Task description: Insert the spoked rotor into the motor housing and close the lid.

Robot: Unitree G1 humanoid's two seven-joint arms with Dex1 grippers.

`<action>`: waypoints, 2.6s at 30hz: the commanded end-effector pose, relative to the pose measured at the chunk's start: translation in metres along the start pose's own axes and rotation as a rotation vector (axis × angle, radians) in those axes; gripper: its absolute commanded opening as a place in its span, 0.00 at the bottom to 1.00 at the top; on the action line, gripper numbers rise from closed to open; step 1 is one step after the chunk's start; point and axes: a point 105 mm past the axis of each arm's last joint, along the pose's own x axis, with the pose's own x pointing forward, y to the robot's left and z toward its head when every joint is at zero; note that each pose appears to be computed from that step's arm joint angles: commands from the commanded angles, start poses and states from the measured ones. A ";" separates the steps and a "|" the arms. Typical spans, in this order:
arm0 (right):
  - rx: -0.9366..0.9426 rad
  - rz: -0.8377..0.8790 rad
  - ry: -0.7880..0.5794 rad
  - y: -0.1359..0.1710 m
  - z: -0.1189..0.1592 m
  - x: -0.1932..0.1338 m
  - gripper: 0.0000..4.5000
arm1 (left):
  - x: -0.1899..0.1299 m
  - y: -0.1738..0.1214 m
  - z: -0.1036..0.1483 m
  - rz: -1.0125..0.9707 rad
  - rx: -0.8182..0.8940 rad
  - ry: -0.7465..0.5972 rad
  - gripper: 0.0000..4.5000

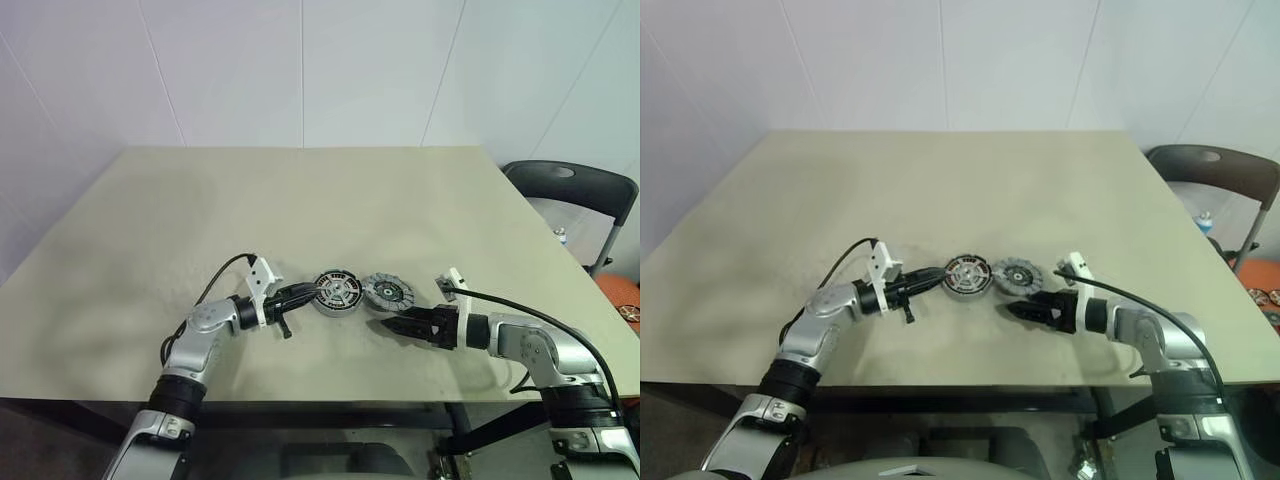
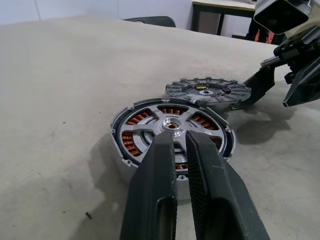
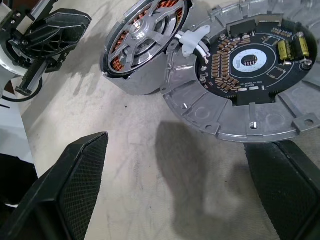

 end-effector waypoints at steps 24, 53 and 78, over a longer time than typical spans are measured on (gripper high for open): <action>0.192 -0.017 -0.196 -0.010 0.021 0.026 0.47 | 0.002 -0.003 0.013 -0.001 0.041 -0.031 0.11; -0.210 -0.002 -0.174 0.044 0.080 0.049 0.01 | -0.004 0.000 0.006 0.041 0.033 -0.015 0.11; -0.233 -0.327 -0.045 -0.015 0.060 0.052 0.01 | -0.005 0.000 0.004 0.045 0.027 -0.013 0.11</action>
